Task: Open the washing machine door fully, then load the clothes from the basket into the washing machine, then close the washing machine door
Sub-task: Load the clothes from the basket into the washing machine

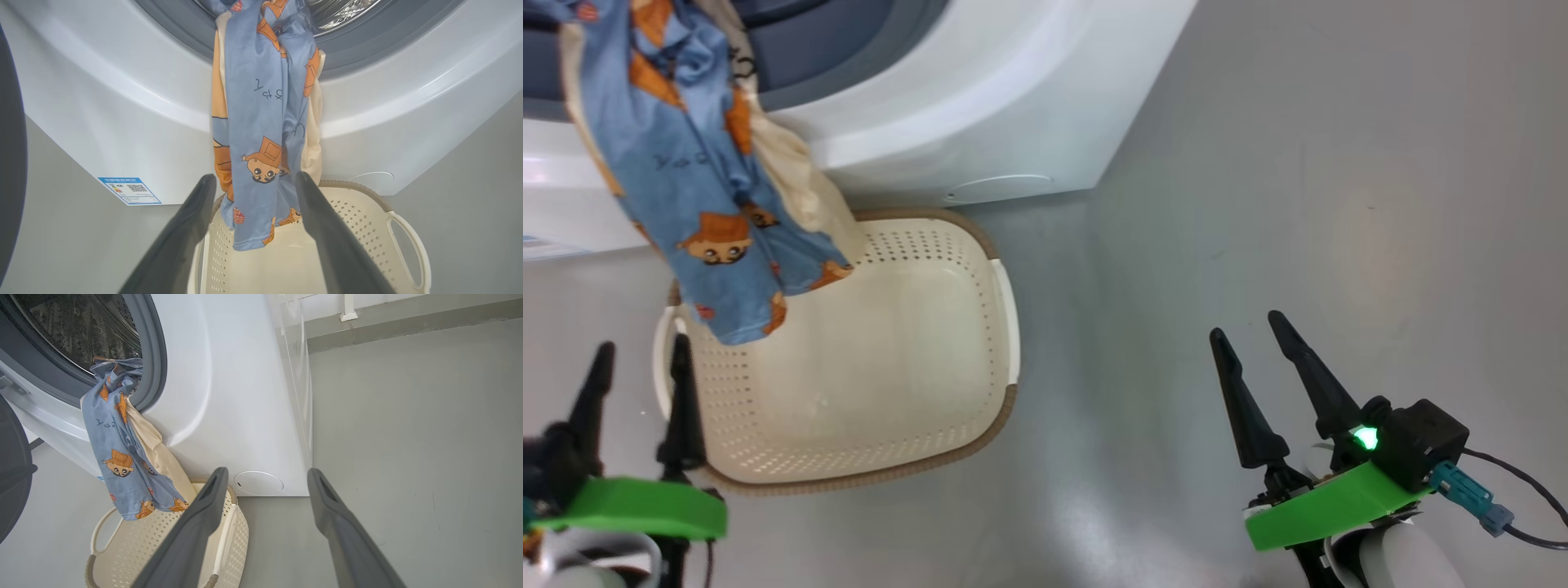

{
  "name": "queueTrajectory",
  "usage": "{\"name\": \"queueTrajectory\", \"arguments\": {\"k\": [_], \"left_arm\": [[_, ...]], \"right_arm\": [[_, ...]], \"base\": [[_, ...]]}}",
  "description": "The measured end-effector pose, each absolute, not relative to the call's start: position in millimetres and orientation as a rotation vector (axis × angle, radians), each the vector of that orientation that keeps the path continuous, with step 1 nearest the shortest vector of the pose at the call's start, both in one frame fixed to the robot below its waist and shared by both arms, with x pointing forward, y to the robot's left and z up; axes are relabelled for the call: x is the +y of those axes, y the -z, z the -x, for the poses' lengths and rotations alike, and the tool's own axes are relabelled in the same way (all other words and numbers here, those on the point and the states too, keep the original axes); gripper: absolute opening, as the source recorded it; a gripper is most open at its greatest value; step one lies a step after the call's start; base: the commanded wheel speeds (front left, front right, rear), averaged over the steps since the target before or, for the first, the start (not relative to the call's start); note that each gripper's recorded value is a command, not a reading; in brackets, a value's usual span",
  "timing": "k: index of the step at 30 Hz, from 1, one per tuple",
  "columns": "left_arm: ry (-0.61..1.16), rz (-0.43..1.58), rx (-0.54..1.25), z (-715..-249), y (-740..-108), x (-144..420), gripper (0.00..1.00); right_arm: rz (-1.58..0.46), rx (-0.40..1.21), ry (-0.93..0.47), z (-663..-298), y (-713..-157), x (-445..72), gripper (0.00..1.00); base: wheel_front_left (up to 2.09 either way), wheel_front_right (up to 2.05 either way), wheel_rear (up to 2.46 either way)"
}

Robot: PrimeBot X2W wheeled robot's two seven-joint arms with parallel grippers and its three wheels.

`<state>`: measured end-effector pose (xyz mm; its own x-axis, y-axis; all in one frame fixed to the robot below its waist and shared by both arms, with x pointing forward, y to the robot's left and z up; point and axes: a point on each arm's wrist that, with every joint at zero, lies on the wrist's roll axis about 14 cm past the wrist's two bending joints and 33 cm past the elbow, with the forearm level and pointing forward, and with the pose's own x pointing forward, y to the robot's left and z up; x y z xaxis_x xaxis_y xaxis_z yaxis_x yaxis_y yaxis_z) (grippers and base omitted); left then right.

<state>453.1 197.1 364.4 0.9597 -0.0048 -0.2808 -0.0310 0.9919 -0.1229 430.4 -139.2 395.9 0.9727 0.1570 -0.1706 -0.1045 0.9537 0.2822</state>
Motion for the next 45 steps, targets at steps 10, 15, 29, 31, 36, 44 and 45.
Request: {"name": "queueTrajectory", "arguments": {"k": [10, 15, 29, 31, 36, 44, 45], "left_arm": [[0.019, 0.088, 0.346, -504, -324, 198, 1.00], [0.049, 0.099, 0.392, -523, -300, 192, 1.00], [0.111, 0.148, 0.429, -566, -267, 170, 1.00], [0.122, 0.158, 0.422, -572, -268, 165, 1.00], [0.148, 0.171, 0.389, -587, -275, 153, 1.00], [0.190, 0.208, 0.364, -597, -283, 133, 1.00], [0.195, 0.209, 0.365, -598, -283, 131, 0.91]], "right_arm": [[-0.290, 0.208, -0.081, -426, -391, -155, 1.00], [-0.291, 0.227, -0.062, -422, -385, -159, 1.00], [-0.293, 0.256, -0.008, -420, -374, -175, 1.00], [-0.293, 0.260, -0.009, -420, -372, -175, 1.00], [-0.293, 0.263, -0.013, -420, -371, -174, 1.00], [-0.292, 0.263, -0.011, -419, -372, -174, 1.00], [-0.292, 0.263, -0.012, -419, -372, -174, 1.00]], "base": [[0.00, 0.00, 0.00], [0.00, 0.00, 0.00], [0.00, 0.00, 0.00], [0.00, 0.00, 0.00], [0.00, 0.00, 0.00], [0.00, 0.00, 0.00], [0.00, 0.00, 0.00]]}}
